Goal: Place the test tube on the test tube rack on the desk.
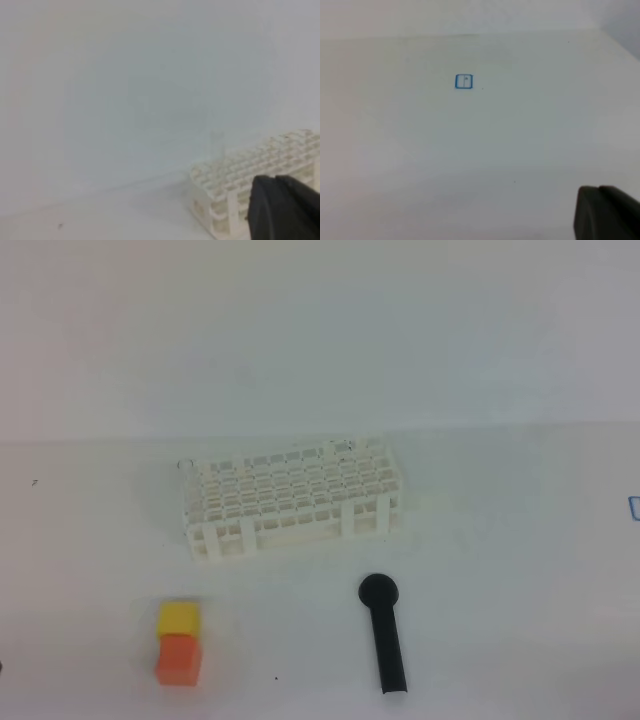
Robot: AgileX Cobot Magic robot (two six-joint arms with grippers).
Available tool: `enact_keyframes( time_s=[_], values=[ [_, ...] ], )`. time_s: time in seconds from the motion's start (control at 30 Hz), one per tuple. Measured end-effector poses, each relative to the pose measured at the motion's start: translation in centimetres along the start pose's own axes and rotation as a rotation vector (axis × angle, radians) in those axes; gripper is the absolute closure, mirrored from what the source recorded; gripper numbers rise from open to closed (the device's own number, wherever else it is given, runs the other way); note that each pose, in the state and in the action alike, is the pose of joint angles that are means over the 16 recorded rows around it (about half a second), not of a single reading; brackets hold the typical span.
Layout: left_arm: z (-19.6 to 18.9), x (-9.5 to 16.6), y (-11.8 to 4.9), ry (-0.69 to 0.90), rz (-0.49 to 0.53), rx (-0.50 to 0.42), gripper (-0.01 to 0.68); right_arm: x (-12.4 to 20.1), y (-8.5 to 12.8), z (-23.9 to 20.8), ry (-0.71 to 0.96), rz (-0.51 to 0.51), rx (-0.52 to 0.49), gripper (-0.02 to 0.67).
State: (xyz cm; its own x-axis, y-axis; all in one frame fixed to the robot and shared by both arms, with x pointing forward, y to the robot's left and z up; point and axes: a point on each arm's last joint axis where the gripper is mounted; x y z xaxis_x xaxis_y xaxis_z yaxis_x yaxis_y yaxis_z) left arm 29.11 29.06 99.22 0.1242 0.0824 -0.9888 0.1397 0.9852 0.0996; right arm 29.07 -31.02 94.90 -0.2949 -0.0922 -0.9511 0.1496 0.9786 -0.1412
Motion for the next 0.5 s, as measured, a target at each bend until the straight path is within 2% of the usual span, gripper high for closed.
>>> enact_keyframes(
  time_s=[0.13,0.33,0.5],
  values=[
    [-0.06,-0.48,0.14,0.003,-0.024,-0.005,0.673,0.0,0.0,0.0,0.0,0.0,0.0,0.65],
    [-0.07,-0.84,0.71,-0.056,-0.145,-0.062,0.673,0.0,0.0,0.0,0.0,0.0,0.0,0.65],
    [-0.02,-0.51,0.67,-0.099,-0.198,-0.058,0.673,0.01,0.0,0.0,0.001,0.0,0.0,0.65]
  ],
)
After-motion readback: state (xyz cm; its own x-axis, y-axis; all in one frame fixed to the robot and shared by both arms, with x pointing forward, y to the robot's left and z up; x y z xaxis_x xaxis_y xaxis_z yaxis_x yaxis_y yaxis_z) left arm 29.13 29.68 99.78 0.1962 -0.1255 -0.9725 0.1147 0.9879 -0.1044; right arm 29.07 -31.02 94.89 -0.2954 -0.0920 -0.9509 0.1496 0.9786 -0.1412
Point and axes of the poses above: a point on each arm's last joint axis where the gripper is mounted, z pointing out along that axis toward the gripper, y along the wrist's bending axis when the last joint is at zero, x = y × z, and after that the axes turned 5 degrees about -z, right-handed
